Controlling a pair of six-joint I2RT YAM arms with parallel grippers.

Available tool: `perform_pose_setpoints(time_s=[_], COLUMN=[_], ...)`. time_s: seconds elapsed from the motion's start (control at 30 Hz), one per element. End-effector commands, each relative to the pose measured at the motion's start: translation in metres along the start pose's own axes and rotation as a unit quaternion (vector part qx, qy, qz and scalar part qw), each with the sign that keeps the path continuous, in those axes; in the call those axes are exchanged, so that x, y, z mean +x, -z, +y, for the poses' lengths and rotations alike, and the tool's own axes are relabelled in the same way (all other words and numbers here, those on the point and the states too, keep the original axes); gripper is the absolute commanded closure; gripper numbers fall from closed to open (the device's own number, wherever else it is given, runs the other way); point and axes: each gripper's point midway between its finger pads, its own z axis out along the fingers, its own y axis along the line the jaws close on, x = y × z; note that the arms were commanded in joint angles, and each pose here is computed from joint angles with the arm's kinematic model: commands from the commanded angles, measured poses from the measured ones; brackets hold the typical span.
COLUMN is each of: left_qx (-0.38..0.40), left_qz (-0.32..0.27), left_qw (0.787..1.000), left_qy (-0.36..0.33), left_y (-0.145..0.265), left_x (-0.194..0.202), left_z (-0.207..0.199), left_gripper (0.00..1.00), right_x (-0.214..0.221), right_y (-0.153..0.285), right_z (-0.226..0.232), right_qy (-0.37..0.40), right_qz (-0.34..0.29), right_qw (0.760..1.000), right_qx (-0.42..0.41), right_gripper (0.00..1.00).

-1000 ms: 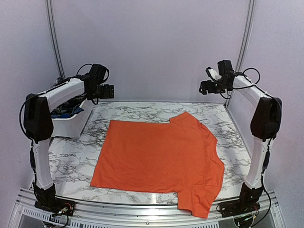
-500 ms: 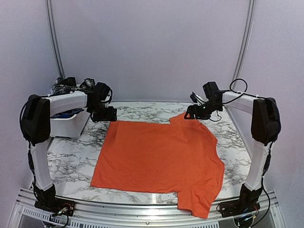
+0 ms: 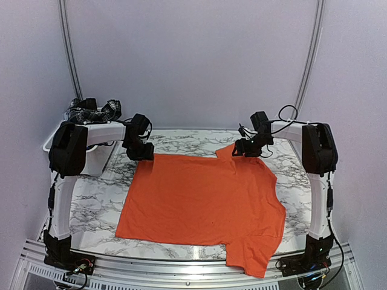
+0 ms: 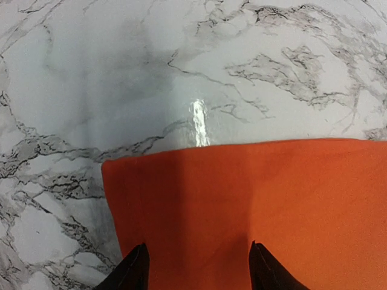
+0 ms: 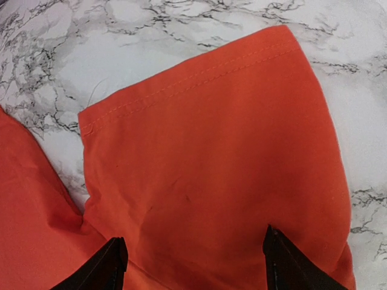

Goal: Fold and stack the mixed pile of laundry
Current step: Move the flattened T-shirt to the center of the board.

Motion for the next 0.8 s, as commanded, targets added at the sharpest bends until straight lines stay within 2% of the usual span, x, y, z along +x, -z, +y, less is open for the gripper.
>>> perform_pose_setpoints(time_s=[0.0, 0.27, 0.53, 0.63, 0.77], left_qx=[-0.021, -0.027, -0.012, -0.008, -0.013], left_qz=[-0.007, -0.005, -0.019, -0.036, -0.058], left_qw=[0.999, 0.998, 0.996, 0.996, 0.995], left_qy=[0.023, 0.053, 0.083, 0.082, 0.077], left_y=[-0.011, -0.036, -0.054, -0.047, -0.024], left_x=[-0.015, -0.037, -0.062, -0.075, -0.088], left_z=[0.014, 0.036, 0.046, 0.045, 0.045], left_gripper=[0.42, 0.44, 0.43, 0.40, 0.35], right_x=[-0.018, -0.056, -0.093, -0.111, -0.134], right_y=[-0.004, -0.025, -0.037, -0.018, 0.037], right_z=[-0.029, -0.054, -0.071, -0.065, -0.048], right_qy=[-0.020, -0.017, -0.031, -0.020, 0.006], right_qz=[-0.011, -0.027, -0.072, -0.098, -0.138], right_qw=[0.999, 0.999, 0.997, 0.995, 0.990], right_qx=[0.026, 0.025, 0.006, 0.004, 0.014], right_gripper=[0.27, 0.27, 0.28, 0.28, 0.27])
